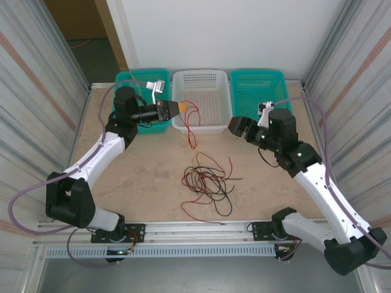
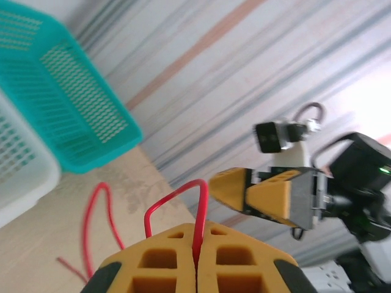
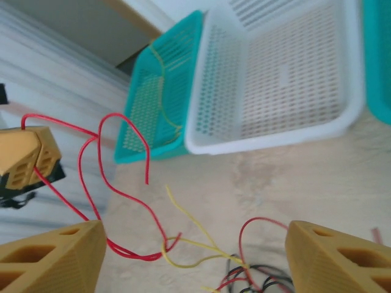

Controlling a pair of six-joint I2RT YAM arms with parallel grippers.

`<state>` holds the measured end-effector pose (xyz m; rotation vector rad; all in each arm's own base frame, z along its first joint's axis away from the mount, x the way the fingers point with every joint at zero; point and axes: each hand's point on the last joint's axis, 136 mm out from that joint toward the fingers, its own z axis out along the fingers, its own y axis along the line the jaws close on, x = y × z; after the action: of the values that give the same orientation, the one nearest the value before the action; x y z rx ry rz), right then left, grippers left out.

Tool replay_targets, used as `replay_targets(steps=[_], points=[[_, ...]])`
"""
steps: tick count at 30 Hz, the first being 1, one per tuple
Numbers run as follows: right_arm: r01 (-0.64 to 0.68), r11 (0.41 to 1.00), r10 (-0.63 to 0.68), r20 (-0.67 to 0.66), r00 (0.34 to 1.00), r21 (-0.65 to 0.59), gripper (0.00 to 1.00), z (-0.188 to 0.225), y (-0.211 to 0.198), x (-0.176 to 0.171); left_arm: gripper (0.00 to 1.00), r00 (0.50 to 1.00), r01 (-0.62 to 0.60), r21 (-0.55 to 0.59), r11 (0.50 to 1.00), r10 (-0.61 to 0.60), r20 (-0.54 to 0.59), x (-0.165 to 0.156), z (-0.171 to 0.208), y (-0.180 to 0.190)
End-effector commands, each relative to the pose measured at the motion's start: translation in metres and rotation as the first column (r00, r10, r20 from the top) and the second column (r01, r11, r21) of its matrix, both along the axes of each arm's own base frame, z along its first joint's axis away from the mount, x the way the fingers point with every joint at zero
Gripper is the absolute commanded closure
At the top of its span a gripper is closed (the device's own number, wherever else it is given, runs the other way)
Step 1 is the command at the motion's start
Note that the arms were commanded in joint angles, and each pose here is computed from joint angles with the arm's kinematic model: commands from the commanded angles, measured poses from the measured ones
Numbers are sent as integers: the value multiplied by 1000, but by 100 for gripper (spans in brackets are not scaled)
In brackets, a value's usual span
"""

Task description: Untangle the cables

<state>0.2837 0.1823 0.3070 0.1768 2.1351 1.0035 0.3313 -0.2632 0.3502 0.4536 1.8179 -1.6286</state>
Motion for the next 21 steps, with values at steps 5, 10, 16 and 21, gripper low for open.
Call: replay_targets(steps=[5, 10, 16, 21], points=[[-229, 971, 230, -8, 973, 68, 29, 12, 52, -4, 100, 982, 146, -55, 988, -138, 126, -35, 35, -3], [-300, 953, 300, 6, 954, 39, 27, 14, 80, 3, 100, 980, 162, -51, 985, -155, 121, -39, 34, -6], [-301, 953, 302, -10, 953, 36, 39, 5, 94, 28, 100, 973, 192, -50, 980, -183, 139, -46, 39, -10], [-330, 942, 332, -34, 943, 52, 55, -3, 107, 40, 100, 973, 192, -50, 980, -184, 137, -46, 39, -10]])
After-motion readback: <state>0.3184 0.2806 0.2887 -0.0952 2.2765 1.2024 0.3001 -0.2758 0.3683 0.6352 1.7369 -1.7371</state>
